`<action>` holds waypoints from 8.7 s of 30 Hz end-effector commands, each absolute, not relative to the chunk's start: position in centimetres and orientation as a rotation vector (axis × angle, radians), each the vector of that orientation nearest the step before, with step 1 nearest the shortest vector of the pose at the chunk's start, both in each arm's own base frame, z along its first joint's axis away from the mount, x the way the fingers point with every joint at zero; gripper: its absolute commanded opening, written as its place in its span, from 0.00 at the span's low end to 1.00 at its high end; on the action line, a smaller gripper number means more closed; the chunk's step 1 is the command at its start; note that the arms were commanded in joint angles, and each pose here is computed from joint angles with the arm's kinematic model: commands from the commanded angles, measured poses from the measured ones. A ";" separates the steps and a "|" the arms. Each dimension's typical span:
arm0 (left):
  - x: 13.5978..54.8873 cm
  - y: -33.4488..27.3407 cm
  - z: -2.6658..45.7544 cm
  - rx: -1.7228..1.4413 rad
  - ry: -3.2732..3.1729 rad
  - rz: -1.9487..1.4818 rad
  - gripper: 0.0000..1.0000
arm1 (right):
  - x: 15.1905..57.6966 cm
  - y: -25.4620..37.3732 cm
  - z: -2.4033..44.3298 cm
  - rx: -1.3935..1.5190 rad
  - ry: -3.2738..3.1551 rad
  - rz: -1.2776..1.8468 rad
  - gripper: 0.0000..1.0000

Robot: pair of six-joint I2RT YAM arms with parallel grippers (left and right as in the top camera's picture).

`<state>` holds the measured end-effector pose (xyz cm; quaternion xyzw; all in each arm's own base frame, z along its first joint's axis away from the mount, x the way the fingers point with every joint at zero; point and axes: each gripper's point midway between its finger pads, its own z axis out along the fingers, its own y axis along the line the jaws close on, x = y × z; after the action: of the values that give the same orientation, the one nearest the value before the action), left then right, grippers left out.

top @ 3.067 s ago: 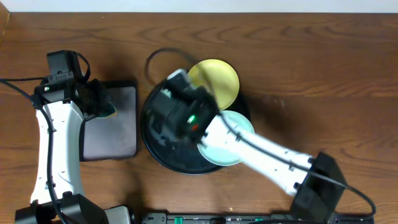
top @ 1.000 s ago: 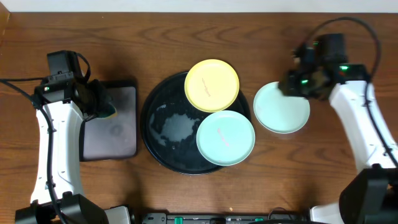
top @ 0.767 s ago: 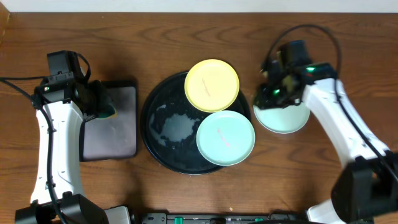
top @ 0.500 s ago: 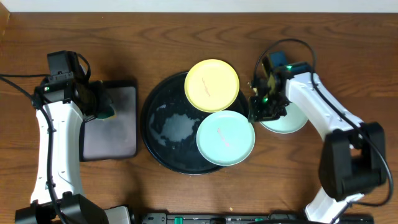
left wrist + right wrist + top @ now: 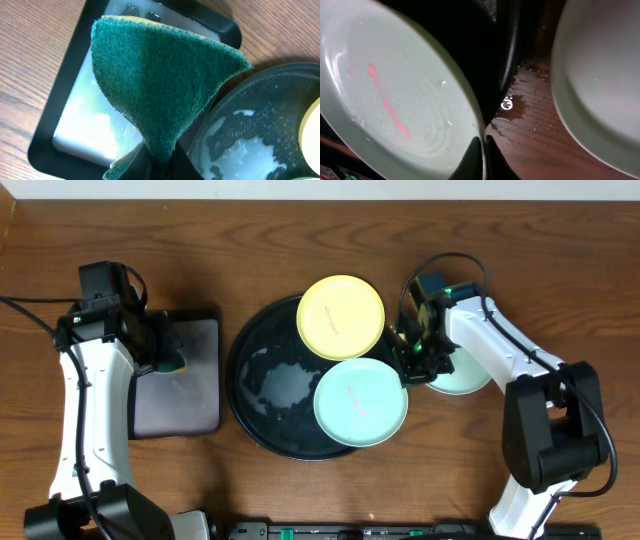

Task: Clean dirty plates on tray and stack at the side
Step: 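Move right gripper back to the second mint plate rim, then grip the second mint plate rim with the right gripper, then scrub the second mint plate with the sponge in the left gripper, then lift the second mint plate with the right gripper, then place the second mint plate onto the first mint plate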

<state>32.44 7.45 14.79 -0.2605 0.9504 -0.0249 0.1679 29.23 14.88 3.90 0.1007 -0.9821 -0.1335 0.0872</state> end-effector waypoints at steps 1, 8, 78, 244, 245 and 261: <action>32.5 7.8 14.9 -0.725 2.709 -0.047 0.08 | 28.8 16.4 4.1 0.370 -2.915 -0.422 0.01; 32.5 7.8 14.9 -0.726 2.709 -0.048 0.08 | 29.0 20.7 4.2 0.431 -2.952 -0.514 0.01; 32.8 4.4 14.6 -0.769 2.718 -0.142 0.07 | 32.8 29.0 -1.2 0.085 -3.224 -0.405 0.01; 33.8 8.4 13.0 -0.896 2.847 0.184 0.07 | 28.9 30.0 35.9 0.952 -4.018 1.602 0.01; 33.8 8.4 13.0 -0.896 2.847 0.184 0.07 | 29.1 30.3 35.3 1.021 -4.008 1.530 0.01; 33.8 8.4 13.0 -0.896 2.847 0.184 0.07 | 31.6 29.8 18.3 0.884 -3.513 -0.407 0.01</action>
<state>33.43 8.05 11.62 -0.2993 0.9506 0.0611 0.0549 33.70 27.58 19.39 0.2294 -0.9099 0.0632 -0.3397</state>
